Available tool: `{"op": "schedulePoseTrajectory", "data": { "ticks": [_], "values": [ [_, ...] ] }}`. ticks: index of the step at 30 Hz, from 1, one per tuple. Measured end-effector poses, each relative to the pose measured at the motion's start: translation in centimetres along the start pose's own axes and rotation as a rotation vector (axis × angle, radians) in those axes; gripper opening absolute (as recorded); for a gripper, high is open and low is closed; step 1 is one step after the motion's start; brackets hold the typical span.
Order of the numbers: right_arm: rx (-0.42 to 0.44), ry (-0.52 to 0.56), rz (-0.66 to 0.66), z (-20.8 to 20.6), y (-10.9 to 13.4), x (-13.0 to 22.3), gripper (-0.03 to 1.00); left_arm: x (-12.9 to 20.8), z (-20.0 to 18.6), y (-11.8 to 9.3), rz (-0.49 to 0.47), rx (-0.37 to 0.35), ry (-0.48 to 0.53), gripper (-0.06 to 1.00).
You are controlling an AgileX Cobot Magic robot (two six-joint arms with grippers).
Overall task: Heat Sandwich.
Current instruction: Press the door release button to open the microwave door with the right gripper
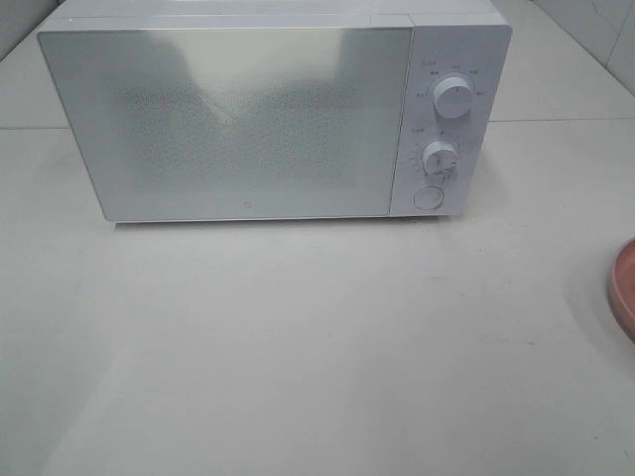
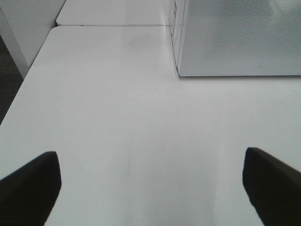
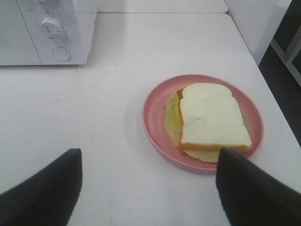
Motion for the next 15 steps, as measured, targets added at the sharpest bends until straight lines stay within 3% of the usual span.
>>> {"op": "schedulePoseTrajectory", "data": {
  "ticks": [15],
  "values": [
    [0.0,0.0,0.0,0.0,0.0,0.0,0.76,0.0,0.0,0.0,0.0,0.0,0.0,0.99]
  ]
}}
Point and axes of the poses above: a point on each arm's last joint axis where the gripper is mounted, z pointing out along that axis toward the gripper, y along the wrist's bending axis when the last joint is at zero, x = y × z, the point moved 3 cm from there along z, pointing out along that axis toward the gripper, and after that the axes turned 11 degrees about -z, right-handed, at the moved point
